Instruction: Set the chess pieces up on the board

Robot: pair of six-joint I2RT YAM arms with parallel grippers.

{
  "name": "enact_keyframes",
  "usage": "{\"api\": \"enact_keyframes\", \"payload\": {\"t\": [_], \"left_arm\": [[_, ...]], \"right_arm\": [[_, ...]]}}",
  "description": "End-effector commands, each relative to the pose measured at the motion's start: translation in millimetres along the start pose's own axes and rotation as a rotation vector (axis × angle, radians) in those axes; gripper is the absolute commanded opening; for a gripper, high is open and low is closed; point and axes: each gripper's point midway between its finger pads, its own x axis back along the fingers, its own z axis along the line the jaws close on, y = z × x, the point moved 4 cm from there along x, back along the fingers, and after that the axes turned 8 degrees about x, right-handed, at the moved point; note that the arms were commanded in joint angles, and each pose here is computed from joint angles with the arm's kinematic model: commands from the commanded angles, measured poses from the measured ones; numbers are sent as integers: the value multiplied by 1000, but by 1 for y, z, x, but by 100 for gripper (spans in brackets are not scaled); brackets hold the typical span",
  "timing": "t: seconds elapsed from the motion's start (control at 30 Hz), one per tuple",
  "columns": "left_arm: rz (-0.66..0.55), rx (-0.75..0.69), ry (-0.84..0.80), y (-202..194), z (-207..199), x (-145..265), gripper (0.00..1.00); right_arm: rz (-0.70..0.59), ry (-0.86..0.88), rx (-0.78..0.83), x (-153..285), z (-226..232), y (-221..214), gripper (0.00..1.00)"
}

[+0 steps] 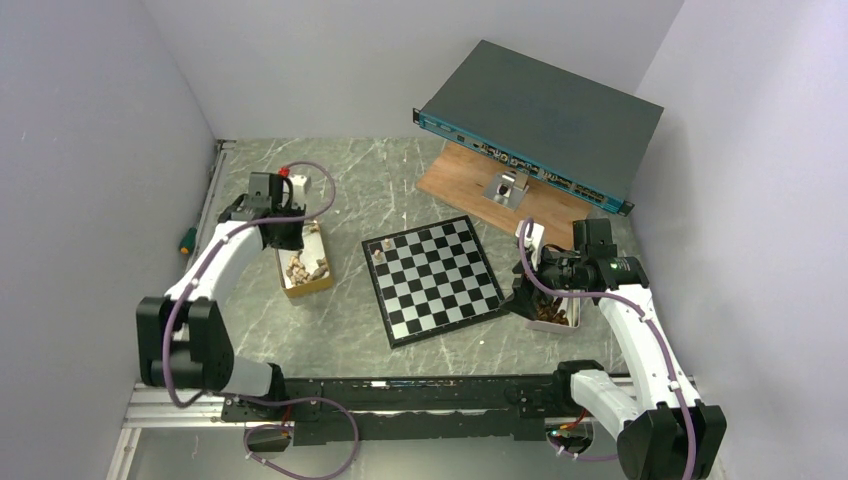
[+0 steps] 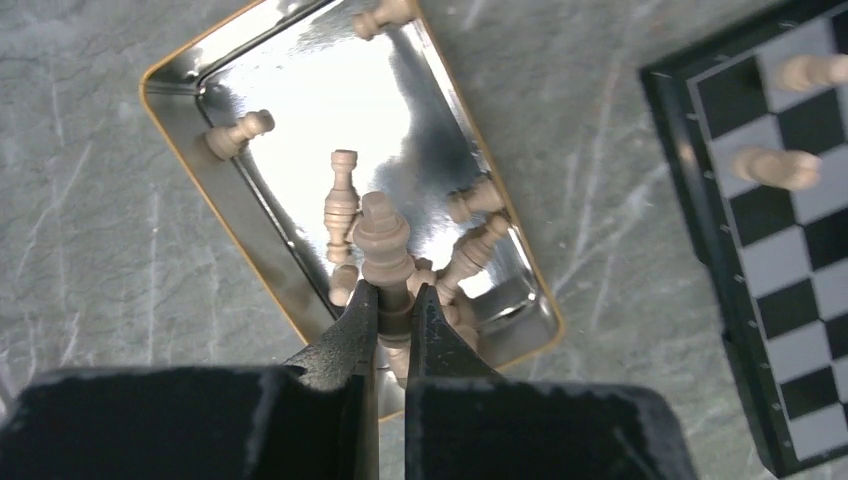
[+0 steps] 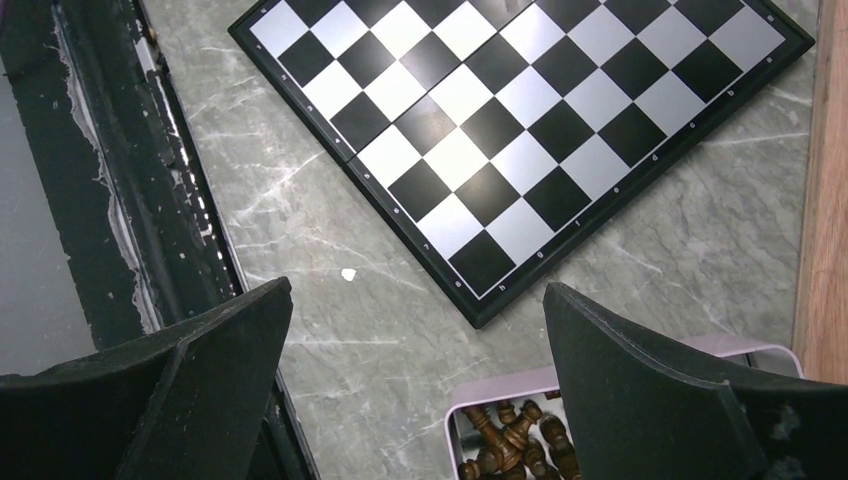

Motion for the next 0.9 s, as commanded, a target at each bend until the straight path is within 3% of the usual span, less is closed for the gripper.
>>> {"api": "enact_keyframes", "payload": {"t": [0.0,0.1,0.27,0.47,0.7,0.87], "left_arm": [[-166,-71,-204,9,-28,31,0],[-259,-163,-375,6,-53,52,0],[-441,-434,-664,-8,-119,96,0],[-600,-607,-868,-27,-178,125,0],[-631,-699,-1013,-53,-227,133,0],[-616,-723,-1062,-68,-248,131,0]], "right_arm": [[-60,38,62,0,6,13,100],[-61,75,88,-2,11,18,100],[-41,131,177,-9,17,33,100],[-148,251,260,-11,28,71,100],[-261,439,322,-17,43,119,100],[-246,488,440,-37,45,132,98]]}}
